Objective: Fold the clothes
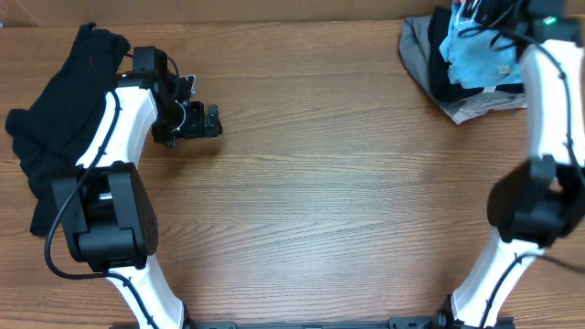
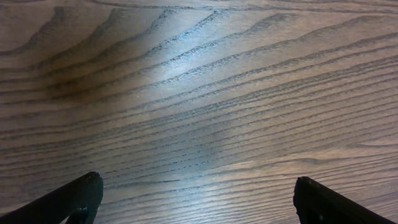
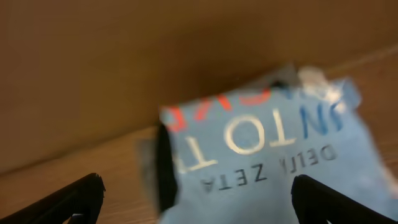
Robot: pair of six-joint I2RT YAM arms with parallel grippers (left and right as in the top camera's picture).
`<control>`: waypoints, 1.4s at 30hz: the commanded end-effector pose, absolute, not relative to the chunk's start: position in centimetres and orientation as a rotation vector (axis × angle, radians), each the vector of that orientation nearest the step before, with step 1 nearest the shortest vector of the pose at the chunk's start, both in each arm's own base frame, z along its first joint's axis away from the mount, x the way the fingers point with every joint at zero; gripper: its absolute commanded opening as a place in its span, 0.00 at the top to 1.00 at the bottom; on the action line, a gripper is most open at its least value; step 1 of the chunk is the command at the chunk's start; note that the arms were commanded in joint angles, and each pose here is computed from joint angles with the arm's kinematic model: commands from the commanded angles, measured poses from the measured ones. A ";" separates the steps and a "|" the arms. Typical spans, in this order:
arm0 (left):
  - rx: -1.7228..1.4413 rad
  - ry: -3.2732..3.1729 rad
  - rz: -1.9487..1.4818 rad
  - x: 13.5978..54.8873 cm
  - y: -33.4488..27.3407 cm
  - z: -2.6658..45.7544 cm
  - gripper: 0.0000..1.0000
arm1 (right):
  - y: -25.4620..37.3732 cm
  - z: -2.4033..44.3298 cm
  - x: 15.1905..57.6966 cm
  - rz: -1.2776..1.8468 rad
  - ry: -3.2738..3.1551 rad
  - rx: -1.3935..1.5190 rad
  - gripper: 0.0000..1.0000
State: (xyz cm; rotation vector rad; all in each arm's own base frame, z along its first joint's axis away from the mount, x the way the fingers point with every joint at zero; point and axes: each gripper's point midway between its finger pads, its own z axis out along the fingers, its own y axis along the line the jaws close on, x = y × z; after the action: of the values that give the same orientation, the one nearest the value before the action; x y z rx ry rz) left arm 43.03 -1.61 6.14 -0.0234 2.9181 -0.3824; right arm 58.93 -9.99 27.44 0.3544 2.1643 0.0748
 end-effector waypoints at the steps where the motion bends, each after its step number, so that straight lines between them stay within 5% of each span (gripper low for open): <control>1: -0.029 2.925 -0.401 42.9 -2.0 5.9 0.00 | -7.2 42.6 53.5 0.157 1.924 0.236 0.00; 12: -0.029 2.925 -0.401 42.9 -2.0 5.9 0.00 | -1.5 50.1 43.4 0.359 1.880 0.072 0.00; 26: -0.029 2.925 -0.401 42.9 -2.0 5.9 0.00 | -4.2 48.8 43.3 0.189 1.923 0.164 0.00; 42: -0.029 2.925 -0.401 42.9 -2.0 5.9 0.00 | -0.2 49.4 32.3 0.222 1.900 0.170 0.00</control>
State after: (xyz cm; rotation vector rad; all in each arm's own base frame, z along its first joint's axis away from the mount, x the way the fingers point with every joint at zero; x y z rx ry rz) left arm 43.04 -1.60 6.14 -0.0234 2.9178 -0.3818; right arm 33.88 0.05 50.07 0.1157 1.9289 0.2112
